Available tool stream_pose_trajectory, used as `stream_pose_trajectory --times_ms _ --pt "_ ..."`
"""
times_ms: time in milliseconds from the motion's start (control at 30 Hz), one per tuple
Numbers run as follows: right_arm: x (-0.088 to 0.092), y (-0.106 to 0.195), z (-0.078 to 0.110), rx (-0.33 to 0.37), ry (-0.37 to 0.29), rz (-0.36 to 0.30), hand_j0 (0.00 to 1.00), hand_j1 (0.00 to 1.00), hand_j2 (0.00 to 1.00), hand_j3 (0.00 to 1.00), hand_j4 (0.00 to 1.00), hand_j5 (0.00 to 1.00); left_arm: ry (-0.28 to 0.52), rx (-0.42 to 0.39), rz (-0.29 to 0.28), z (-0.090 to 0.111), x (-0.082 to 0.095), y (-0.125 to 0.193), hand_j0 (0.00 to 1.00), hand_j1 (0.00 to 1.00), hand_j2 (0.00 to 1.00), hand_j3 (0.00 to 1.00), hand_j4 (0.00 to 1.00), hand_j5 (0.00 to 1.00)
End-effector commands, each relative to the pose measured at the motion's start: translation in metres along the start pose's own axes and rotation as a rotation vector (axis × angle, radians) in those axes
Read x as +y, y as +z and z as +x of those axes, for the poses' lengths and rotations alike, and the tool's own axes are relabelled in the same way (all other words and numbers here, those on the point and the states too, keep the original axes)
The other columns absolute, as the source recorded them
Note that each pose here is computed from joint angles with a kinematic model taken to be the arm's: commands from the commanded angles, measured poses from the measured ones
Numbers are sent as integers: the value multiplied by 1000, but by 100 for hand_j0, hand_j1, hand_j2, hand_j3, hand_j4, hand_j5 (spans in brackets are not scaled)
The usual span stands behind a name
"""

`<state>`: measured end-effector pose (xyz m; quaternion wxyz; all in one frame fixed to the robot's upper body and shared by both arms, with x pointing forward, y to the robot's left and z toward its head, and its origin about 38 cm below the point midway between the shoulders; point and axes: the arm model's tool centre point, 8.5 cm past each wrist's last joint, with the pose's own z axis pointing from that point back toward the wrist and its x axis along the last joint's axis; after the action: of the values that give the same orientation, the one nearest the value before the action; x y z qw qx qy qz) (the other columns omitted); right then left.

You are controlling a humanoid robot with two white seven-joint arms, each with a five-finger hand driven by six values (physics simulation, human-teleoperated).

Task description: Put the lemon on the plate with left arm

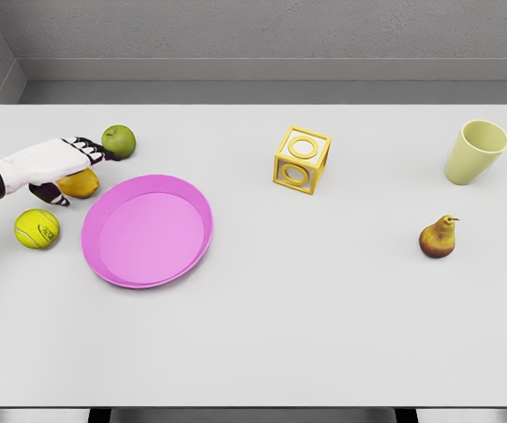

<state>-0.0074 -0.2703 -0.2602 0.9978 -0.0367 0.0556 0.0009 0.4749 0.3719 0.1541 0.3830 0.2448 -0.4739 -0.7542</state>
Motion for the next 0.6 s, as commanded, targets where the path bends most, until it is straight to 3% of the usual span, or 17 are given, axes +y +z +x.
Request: stream_pose_trajectory --times_ms 0,333,567 --pt "0 0 0 1 0 0 100 100 100 100 100 100 4 2 4 -1 1 1 100 100 100 100 100 100" --pt "0 0 0 -1 0 0 100 100 100 100 100 100 3 2 5 -1 2 1 100 100 100 100 100 100" --pt "0 0 0 1 0 0 100 100 100 100 100 100 5 4 7 -2 2 1 91 91 91 91 91 91"
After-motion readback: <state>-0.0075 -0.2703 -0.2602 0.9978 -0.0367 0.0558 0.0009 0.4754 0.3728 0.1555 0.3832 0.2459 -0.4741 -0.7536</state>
